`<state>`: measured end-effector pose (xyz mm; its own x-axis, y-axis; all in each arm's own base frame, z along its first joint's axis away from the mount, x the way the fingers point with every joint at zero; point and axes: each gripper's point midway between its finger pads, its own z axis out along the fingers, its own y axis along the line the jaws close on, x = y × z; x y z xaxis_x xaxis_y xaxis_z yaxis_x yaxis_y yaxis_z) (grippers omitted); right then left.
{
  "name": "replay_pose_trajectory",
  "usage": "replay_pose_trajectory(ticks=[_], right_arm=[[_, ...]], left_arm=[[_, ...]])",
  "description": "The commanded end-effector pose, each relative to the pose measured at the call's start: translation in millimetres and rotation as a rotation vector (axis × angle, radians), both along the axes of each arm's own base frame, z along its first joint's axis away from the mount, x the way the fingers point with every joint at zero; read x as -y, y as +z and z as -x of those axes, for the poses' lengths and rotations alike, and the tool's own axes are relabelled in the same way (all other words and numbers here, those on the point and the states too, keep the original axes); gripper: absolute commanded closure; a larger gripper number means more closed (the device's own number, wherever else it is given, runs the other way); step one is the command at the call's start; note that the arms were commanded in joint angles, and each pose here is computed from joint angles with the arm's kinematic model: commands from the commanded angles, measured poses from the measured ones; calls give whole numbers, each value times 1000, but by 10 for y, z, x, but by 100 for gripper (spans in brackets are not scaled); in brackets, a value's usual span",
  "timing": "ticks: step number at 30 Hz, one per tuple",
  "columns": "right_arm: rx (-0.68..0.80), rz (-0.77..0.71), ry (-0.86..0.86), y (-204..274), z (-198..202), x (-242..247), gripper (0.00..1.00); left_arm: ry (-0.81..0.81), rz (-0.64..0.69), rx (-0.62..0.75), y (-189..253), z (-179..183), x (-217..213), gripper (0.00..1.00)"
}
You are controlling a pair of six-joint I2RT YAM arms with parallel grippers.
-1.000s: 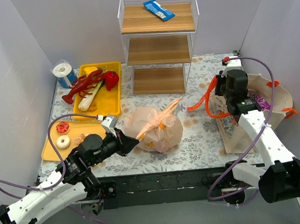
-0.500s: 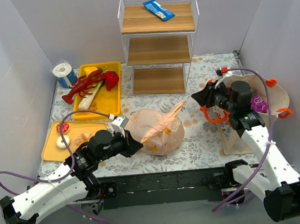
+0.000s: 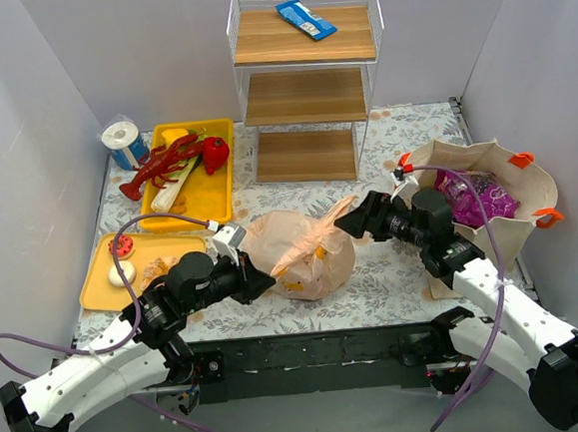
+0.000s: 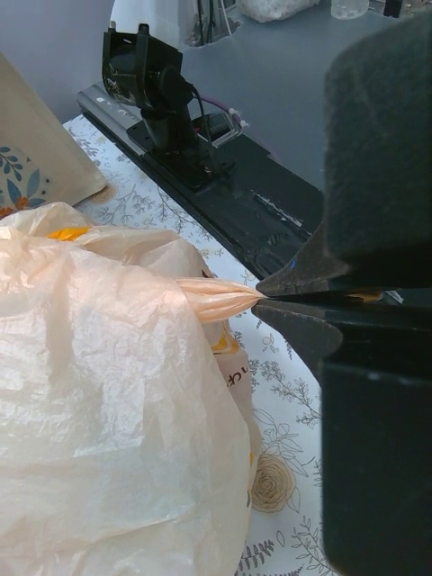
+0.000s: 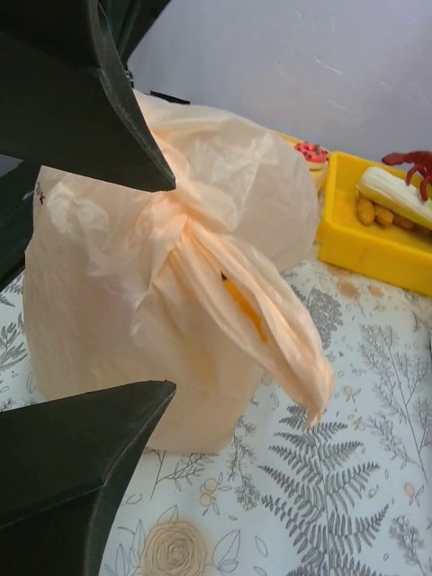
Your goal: Place the mixed food into the grocery bags and tie them
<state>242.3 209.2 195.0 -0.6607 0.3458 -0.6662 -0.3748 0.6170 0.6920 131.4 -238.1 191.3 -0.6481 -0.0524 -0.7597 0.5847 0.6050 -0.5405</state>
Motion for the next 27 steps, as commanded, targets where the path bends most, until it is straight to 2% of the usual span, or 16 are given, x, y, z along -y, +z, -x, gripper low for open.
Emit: replay_pose_trajectory(ticks=[1, 4, 13, 14, 16, 17, 19, 20, 22, 24, 25, 27], right_arm=[[65, -89, -110, 213, -177, 34, 7], [98, -134, -101, 258, -219, -14, 7], [47, -163, -41, 97, -401, -324, 12], [30, -156, -20, 45, -417, -399, 17], [45, -194, 48, 124, -393, -524, 34], [32, -202, 71, 99, -413, -587, 53], [62, -232, 117, 195, -413, -659, 80], [76, -237, 120, 260, -449, -685, 98], [95, -222, 95, 298, -499, -663, 99], [188, -179, 47, 483, -587, -577, 99], [179, -121, -30, 419, -684, -467, 99], [274, -27, -111, 609, -805, -303, 99]], left_arm=[[-6, 18, 30, 92, -3, -13, 100], [-9, 18, 31, 91, -1, -6, 100], [-13, 14, 28, 77, 1, -3, 100], [-16, 12, 27, 69, 5, 2, 100], [-17, 7, 23, 54, 3, 6, 100], [-20, 6, 20, 51, 7, 10, 100], [-22, 2, 18, 43, 7, 13, 100], [-21, 2, 23, 59, 1, 11, 100], [-4, 3, 33, 96, -17, -15, 100], [19, 43, 68, 227, -19, -75, 100], [37, 62, 86, 281, -34, -106, 100], [56, 126, 122, 419, 4, -186, 100]])
